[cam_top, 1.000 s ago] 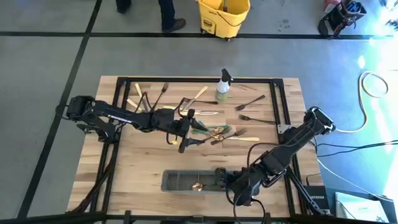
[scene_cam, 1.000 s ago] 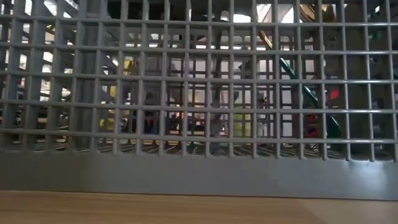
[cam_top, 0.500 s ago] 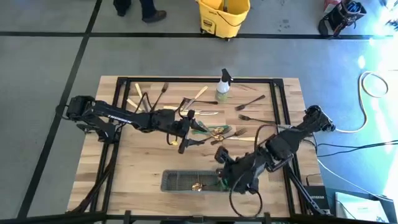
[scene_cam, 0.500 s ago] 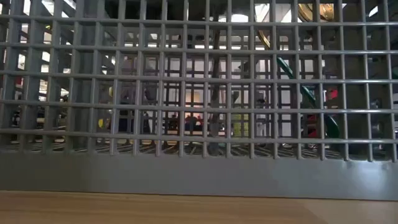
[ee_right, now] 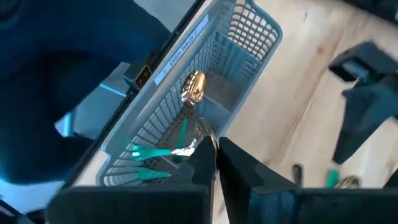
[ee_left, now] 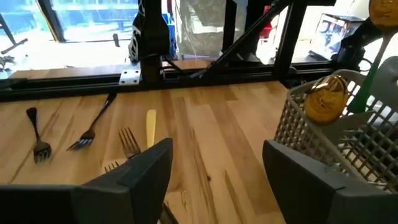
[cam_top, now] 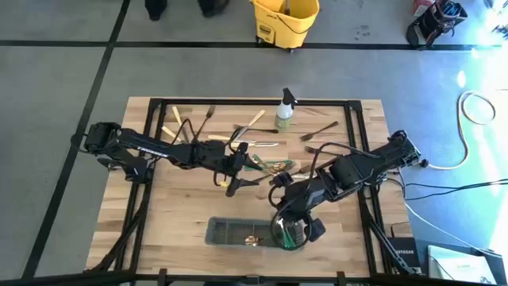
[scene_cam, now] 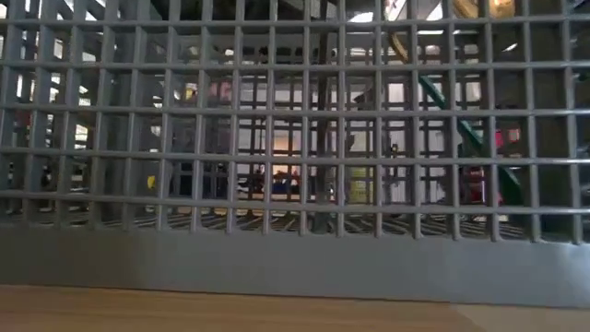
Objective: Sort silverware
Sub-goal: Adjust the green spoon to the right position
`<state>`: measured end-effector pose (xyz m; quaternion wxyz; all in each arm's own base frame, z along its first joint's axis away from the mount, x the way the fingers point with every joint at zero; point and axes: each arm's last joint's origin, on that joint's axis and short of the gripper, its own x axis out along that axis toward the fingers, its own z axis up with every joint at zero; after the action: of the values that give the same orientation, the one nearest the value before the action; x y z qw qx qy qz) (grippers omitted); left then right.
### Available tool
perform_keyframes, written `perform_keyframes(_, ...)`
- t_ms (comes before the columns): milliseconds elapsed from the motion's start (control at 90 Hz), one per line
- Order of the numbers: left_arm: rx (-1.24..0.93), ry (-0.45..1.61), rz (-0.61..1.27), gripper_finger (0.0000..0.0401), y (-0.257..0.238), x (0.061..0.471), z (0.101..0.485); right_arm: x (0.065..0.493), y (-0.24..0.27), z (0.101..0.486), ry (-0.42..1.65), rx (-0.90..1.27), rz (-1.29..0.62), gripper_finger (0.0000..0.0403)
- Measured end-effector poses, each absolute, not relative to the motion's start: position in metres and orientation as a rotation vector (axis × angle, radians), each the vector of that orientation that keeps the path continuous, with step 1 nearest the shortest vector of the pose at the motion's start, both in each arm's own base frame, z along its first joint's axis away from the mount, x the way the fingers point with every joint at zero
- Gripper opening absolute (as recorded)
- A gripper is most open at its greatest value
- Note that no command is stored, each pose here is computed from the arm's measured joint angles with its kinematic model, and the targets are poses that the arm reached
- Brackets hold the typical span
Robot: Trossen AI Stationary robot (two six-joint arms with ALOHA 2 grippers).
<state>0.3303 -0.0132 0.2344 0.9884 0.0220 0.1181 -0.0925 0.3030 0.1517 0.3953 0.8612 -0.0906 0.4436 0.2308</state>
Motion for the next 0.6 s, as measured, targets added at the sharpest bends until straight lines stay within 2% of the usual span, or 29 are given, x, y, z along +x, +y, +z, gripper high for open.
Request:
perform_keyframes(100,0.049,0.235,-0.186,0.0235,-0.013,0.330,0.235,0.303,0.150,0.394,0.960,-0.108,0.387,0.0000)
perform_keyframes(233,0.052,0.234,-0.186,0.0235,-0.013,0.330,0.235,0.302,0.147,0.385,1.012,-0.112,0.281,0.0000)
perform_keyframes(600,0.072,0.232,-0.181,0.0235,-0.012,0.330,0.235,0.303,0.153,0.360,1.075,0.023,0.159,0.0000)
